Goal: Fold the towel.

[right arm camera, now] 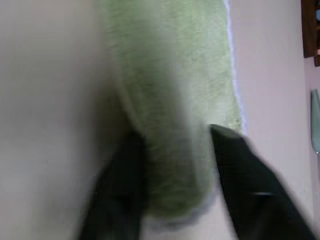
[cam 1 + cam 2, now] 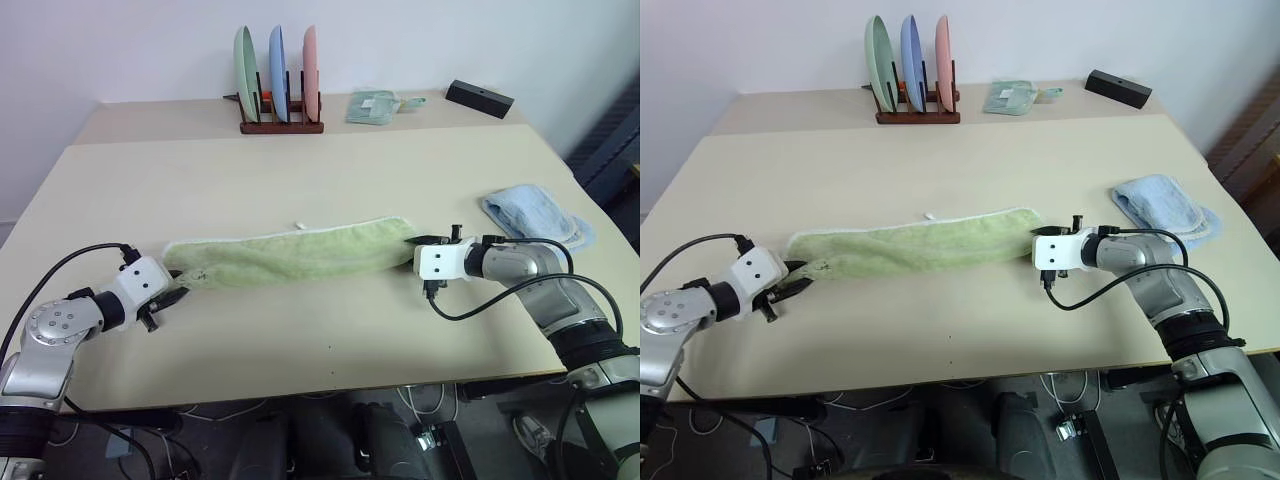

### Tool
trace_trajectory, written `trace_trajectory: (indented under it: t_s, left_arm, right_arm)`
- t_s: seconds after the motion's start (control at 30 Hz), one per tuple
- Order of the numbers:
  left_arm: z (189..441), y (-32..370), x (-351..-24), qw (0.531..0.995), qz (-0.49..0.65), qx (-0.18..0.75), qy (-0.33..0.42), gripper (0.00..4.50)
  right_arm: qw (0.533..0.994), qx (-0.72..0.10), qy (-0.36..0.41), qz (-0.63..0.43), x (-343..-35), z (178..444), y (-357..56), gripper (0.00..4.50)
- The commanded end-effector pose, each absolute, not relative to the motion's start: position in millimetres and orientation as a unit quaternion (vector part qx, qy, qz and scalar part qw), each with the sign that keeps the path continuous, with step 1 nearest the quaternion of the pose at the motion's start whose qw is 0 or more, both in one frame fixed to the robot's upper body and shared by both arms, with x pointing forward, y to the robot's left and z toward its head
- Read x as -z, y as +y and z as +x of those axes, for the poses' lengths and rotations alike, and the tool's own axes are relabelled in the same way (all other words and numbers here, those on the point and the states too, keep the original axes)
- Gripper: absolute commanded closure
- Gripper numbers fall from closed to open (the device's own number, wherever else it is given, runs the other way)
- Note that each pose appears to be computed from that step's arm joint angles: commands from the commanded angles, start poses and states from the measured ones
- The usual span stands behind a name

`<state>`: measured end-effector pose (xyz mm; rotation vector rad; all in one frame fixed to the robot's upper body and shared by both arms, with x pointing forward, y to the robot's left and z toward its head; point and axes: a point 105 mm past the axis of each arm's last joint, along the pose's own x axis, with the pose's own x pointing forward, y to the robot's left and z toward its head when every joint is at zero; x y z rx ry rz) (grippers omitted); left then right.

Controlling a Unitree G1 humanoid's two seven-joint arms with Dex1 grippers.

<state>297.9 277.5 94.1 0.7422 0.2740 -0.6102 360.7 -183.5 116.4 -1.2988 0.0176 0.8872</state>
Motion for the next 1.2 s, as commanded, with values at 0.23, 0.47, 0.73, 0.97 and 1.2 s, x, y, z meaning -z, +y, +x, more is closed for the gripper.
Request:
trace_trajectory:
  t_s: [0.23,0.47,0.73,0.97,1.2]
  left_arm:
    - [281.6,266.6,-88.1,0.863,0.331,0.354,0.143,4.48]
    - [252.2,250.7,-90.7,0.850,0.275,0.409,0.186,4.48]
    - [240.5,249.8,-101.8,0.846,0.211,0.427,0.239,2.20]
    - [246.5,238.6,-144.9,0.879,0.152,0.422,0.162,2.20]
    - [243.8,163.6,-168.2,0.853,0.098,0.509,0.068,2.15]
  right_arm:
    - [0.696,-0.399,0.005,-0.597,-141.8,340.5,-209.7,4.46]
    - [0.690,-0.411,0.045,-0.594,-141.3,323.6,-226.0,4.46]
    - [0.846,-0.393,0.090,-0.348,-169.0,310.4,-231.3,1.76]
    - [0.924,-0.352,0.135,-0.064,-173.7,290.2,-239.1,1.76]
    - [0.926,-0.229,0.231,0.191,-121.4,277.3,-228.9,0.03]
